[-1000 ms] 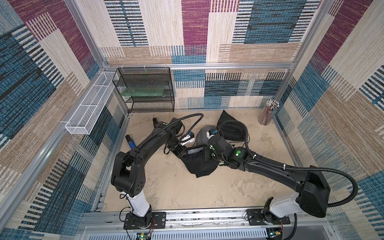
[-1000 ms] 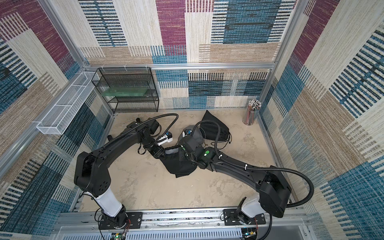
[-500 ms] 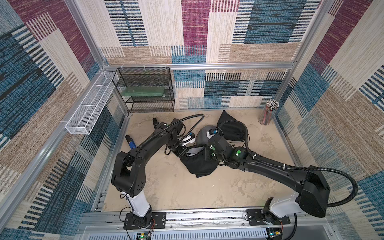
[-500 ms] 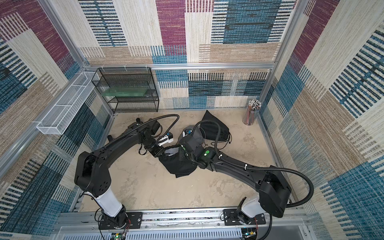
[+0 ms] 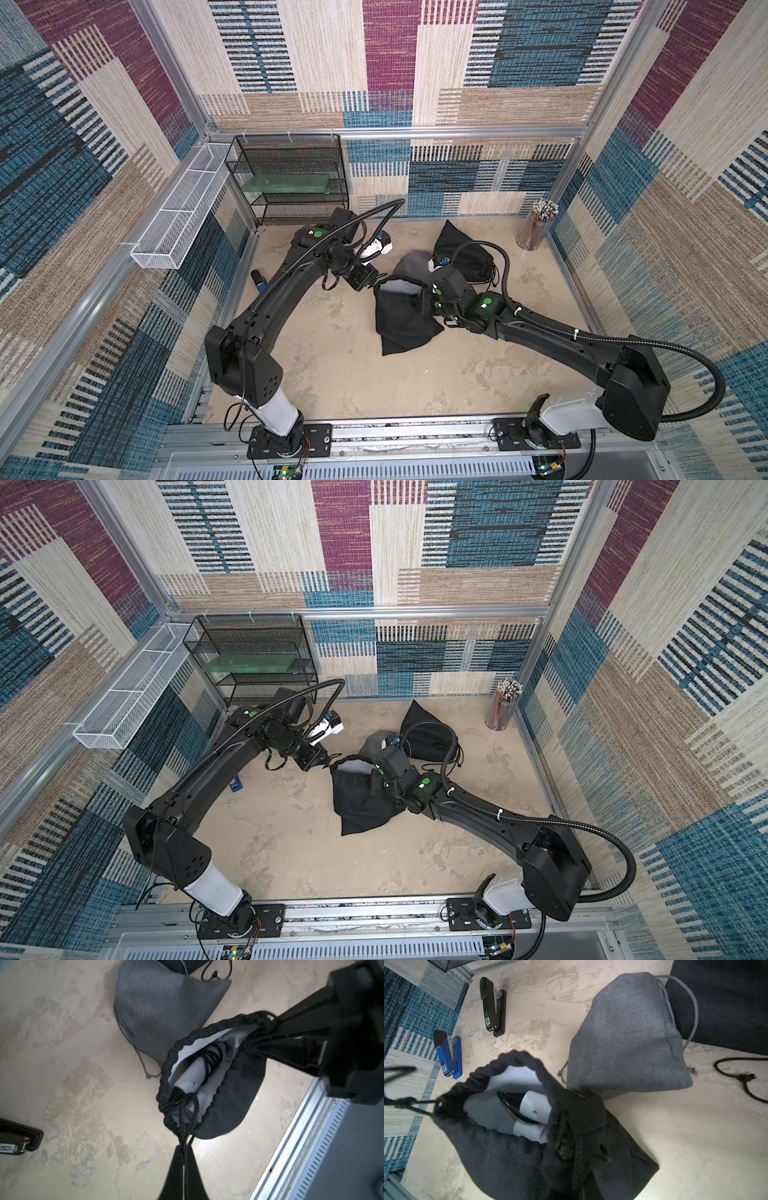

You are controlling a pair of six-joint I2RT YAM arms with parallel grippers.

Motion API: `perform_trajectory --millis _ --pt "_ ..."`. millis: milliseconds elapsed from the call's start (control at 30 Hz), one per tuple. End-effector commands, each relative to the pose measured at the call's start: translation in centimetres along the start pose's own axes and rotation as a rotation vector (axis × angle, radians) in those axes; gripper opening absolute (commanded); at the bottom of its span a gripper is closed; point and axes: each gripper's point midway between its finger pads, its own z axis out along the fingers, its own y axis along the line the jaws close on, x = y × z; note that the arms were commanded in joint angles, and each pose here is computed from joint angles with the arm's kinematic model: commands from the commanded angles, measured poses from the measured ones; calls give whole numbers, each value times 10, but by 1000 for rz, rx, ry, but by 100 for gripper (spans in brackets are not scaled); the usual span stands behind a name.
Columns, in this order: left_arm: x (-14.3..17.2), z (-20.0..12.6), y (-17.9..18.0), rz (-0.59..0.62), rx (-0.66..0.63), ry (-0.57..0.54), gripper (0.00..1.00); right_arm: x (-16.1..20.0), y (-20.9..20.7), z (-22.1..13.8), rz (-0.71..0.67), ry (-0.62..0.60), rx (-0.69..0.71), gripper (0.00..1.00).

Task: Pack away hair dryers
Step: Pull the drawstrings on both sides of the drawstring bag.

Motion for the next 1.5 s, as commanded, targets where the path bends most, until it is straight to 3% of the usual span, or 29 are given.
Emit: perform_trajectory --millis 0,267,467,533,600,800,1133,1467 --pt "-29 -9 -8 -20 61 -78 0 -6 -4 -5 17 -6 -25 3" --pt "-89 -17 0 -36 102 -197 0 -28 -17 -12 72 -16 -119 9" --pt "-91 5 3 -75 147 -171 0 -30 -17 -6 96 0 -201 19" --pt "-89 8 4 -81 149 -161 0 -31 -17 -5 96 1 -205 33" --pt "-88 11 5 -77 149 -156 0 -31 -18 -5 96 4 -206 40" --pt "-91 12 6 -68 144 -161 0 -32 -17 -15 77 -21 -227 49" --pt "-100 15 7 -74 139 -170 0 -29 -38 -37 80 -81 -231 49" --pt "-99 18 7 -69 128 -161 0 -32 -55 -38 109 -112 -259 40"
